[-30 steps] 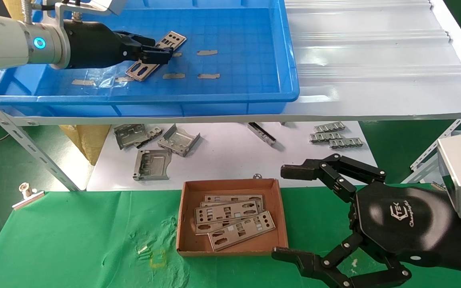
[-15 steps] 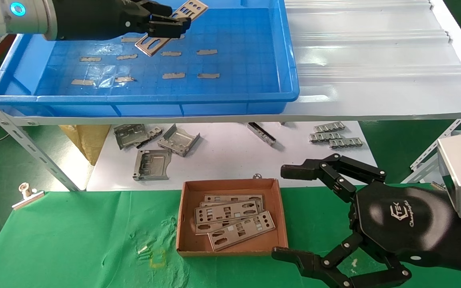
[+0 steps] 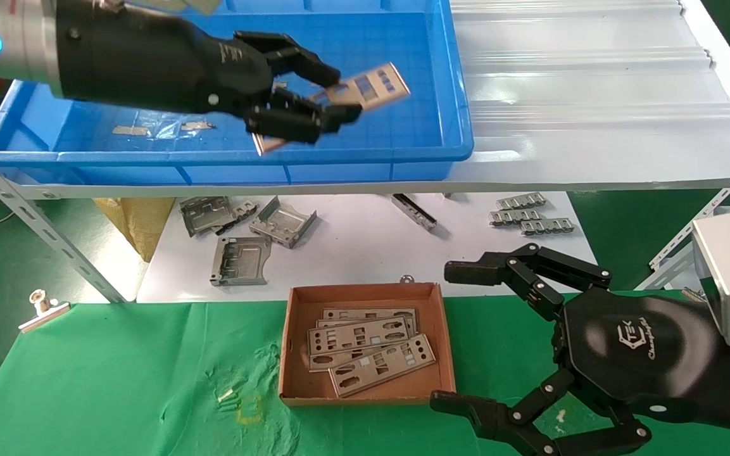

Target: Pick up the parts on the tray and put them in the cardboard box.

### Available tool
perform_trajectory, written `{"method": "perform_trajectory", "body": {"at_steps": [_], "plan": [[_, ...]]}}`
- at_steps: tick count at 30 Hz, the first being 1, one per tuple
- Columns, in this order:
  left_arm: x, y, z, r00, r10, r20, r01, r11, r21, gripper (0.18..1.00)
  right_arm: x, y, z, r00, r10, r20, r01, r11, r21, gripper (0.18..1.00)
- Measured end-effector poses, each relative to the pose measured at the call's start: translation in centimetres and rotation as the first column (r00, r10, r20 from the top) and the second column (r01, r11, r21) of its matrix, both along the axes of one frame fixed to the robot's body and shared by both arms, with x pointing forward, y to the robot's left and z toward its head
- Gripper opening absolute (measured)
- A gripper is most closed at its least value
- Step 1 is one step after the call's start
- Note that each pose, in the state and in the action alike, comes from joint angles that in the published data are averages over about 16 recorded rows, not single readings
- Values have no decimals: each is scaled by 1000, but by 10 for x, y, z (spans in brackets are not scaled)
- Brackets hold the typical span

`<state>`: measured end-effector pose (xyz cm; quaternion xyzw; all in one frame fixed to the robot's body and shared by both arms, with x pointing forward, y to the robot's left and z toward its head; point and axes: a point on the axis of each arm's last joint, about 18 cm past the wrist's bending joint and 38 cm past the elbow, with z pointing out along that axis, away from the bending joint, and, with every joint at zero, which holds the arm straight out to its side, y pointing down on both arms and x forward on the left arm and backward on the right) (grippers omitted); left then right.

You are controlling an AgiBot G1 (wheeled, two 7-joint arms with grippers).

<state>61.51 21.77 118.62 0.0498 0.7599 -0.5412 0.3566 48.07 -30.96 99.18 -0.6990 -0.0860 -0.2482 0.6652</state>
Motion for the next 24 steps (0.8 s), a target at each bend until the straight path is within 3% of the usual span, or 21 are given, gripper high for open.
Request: {"method": "perform_trajectory", "body": {"at_steps": [11, 18, 24], "plan": [[-17, -13, -45, 984, -163, 73, 144, 965, 218, 431, 0, 0, 0, 1000, 0, 0, 0, 1000, 0, 1000], [-12, -25, -109, 975, -224, -4, 214, 925, 313, 431, 0, 0, 0, 1000, 0, 0, 0, 1000, 0, 1000], [16, -36, -169, 977, -199, -77, 214, 913, 347, 431, 0, 0, 0, 1000, 0, 0, 0, 1000, 0, 1000]]}}
